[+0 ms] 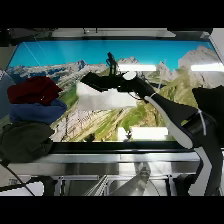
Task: Fold the shirts.
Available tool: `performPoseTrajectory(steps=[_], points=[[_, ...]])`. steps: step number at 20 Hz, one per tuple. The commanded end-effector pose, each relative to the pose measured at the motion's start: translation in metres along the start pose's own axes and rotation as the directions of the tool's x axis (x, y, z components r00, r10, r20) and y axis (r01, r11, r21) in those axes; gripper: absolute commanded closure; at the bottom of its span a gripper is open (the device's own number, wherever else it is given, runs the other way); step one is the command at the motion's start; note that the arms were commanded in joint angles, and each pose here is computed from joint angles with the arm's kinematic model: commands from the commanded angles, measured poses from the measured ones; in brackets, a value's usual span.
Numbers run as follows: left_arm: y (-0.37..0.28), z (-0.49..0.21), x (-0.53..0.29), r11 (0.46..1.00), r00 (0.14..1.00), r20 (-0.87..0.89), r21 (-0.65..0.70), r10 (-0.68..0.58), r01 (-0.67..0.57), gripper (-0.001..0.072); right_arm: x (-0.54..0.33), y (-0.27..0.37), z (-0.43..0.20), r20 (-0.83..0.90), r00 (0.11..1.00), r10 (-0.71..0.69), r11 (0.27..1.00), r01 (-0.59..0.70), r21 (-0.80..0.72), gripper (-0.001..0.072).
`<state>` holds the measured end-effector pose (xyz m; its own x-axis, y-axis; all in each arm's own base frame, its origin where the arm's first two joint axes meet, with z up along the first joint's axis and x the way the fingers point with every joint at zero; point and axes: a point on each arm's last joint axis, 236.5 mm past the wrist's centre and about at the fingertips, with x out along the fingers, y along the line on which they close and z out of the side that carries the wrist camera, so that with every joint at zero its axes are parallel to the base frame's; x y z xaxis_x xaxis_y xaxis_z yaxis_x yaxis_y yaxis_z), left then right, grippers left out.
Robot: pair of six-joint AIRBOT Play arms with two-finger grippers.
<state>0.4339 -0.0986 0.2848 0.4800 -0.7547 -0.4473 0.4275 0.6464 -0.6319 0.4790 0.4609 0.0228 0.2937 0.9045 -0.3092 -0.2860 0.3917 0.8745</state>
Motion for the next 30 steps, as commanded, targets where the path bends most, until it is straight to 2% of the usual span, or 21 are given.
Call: performPoseTrajectory(steps=[1,2,3,5,7,9,10,12,13,14,15,18,22,26,30], points=[[0.019,-0.01,-0.017,0.999,0.999,0.033,-0.014,0.041,-0.04,0.0706,0.019,0.022,-0.001,0.071,0.987,0.147,0.989,-0.147,-0.012,0.0079],[0.024,-0.014,-0.013,0.999,0.999,0.032,-0.029,0.041,-0.04,0.0705,0.009,0.032,0.004,0.059,0.981,0.187,0.982,-0.186,-0.019,0.0226],[0.028,-0.017,-0.011,0.998,0.999,0.024,-0.044,0.04,-0.039,0.0705,-0.006,0.042,0.011,0.04,0.971,0.234,0.972,-0.233,-0.034,0.0666],[0.031,-0.022,-0.007,0.998,0.999,0.011,-0.06,0.036,-0.035,0.0706,-0.043,0.052,0.035,0.029,0.955,0.296,0.955,-0.295,-0.024,0.0696],[0.03,-0.025,-0.004,0.998,1.0,0.001,-0.05,0.03,-0.03,0.0705,-0.082,0.043,0.056,0.009,0.96,0.28,0.96,-0.28,-0.004,0.0697],[0.028,-0.027,-0.004,0.999,1.0,-0.01,-0.048,0.025,-0.025,0.0706,-0.124,0.011,0.07,-0.037,0.99,0.137,0.991,-0.137,0.006,0.0697],[0.027,-0.03,-0.005,0.999,1.0,-0.02,-0.048,0.02,-0.021,0.0705,-0.15,-0.016,0.077,-0.052,0.999,0.004,1.0,-0.004,-0.007,0.0697],[0.024,-0.037,-0.005,0.999,0.999,-0.05,-0.048,0.009,-0.011,0.0705,-0.213,-0.072,0.094,-0.042,0.96,-0.278,0.96,0.276,-0.048,0.0695],[0.021,-0.04,-0.003,0.999,0.998,-0.064,-0.044,0.003,-0.006,0.0706,-0.244,-0.099,0.096,-0.051,0.92,-0.388,0.922,0.387,-0.03,0.0626],[0.019,-0.041,-0.001,0.999,0.997,-0.071,-0.041,-0.001,-0.002,0.0706,-0.266,-0.121,0.095,-0.072,0.891,-0.449,0.893,0.451,0.007,0.0249],[0.019,-0.042,-0.001,0.999,0.997,-0.074,-0.041,-0.003,0.0,0.0705,-0.281,-0.14,0.089,-0.107,0.869,-0.483,0.871,0.489,0.041,0.002],[0.011,-0.044,0.006,1.0,0.996,-0.085,-0.027,-0.016,0.014,0.0706,-0.286,-0.174,0.068,-0.202,0.855,-0.477,0.857,0.504,0.107,0.0021],[0.0,-0.048,0.015,0.999,0.993,-0.109,-0.01,-0.036,0.035,0.0706,-0.253,-0.212,0.041,-0.283,0.847,-0.45,0.861,0.496,0.116,0.0019],[-0.007,-0.052,0.021,0.999,0.991,-0.124,-0.001,-0.05,0.05,0.0706,-0.205,-0.202,0.028,-0.295,0.896,-0.333,0.912,0.385,0.141,0.0019],[-0.007,-0.052,0.021,0.999,0.991,-0.124,-0.002,-0.051,0.051,0.0706,-0.171,-0.199,0.019,-0.288,0.898,-0.331,0.918,0.377,0.119,0.0019]])
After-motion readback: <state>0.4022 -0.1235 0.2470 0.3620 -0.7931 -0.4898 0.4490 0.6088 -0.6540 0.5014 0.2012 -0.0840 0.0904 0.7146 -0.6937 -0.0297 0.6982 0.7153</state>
